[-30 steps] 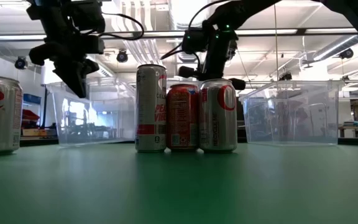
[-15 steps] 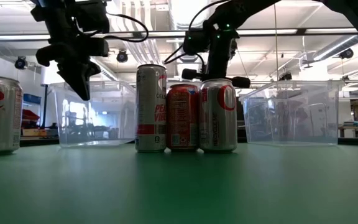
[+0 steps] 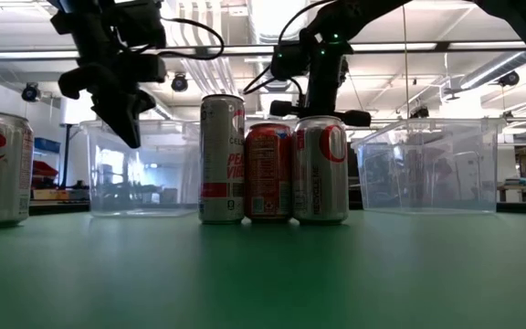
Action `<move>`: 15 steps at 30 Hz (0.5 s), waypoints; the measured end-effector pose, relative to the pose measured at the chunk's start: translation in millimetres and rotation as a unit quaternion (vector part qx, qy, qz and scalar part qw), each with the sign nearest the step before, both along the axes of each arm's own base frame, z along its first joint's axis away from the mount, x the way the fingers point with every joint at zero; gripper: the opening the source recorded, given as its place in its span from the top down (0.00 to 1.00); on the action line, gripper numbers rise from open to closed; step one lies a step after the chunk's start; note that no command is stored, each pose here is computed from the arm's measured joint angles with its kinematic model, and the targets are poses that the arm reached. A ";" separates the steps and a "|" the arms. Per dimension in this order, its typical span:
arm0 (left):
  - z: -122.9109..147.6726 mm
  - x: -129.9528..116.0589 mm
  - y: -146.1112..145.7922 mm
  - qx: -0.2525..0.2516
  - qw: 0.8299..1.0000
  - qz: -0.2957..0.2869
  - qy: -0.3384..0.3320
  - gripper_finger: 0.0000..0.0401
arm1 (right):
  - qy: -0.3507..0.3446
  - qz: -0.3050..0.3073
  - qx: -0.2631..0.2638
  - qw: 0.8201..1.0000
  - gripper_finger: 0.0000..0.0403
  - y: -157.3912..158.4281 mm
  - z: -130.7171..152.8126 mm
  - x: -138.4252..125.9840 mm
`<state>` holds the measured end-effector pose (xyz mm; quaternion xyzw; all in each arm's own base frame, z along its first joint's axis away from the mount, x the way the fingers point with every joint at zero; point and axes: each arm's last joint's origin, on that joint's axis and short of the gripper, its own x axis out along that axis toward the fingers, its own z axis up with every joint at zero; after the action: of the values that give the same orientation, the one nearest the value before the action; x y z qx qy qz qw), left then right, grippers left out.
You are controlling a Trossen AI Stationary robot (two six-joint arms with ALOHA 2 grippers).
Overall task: Sort soda cans
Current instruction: Adjust the transparent bins
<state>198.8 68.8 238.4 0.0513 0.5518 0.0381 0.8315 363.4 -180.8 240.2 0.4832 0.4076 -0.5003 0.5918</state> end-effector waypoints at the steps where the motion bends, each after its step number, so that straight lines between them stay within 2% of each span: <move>1: 0.0 -0.1 -0.2 0.000 1.000 -0.001 0.000 0.97 | 0.000 0.000 0.000 1.000 0.92 0.0 0.0 0.0; 8: -0.2 0.5 -0.1 0.001 1.000 -0.002 -0.001 0.96 | -0.001 0.002 -0.002 1.000 0.92 2.8 1.7 0.4; 15: -1.6 2.4 0.3 0.001 1.000 -0.005 -0.005 0.88 | 0.002 -0.002 0.001 1.000 0.92 4.9 2.2 0.0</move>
<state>201.2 69.1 236.8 0.0545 0.5477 0.0351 0.8342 363.4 -175.9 242.4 0.4832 0.4083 -0.5022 0.5896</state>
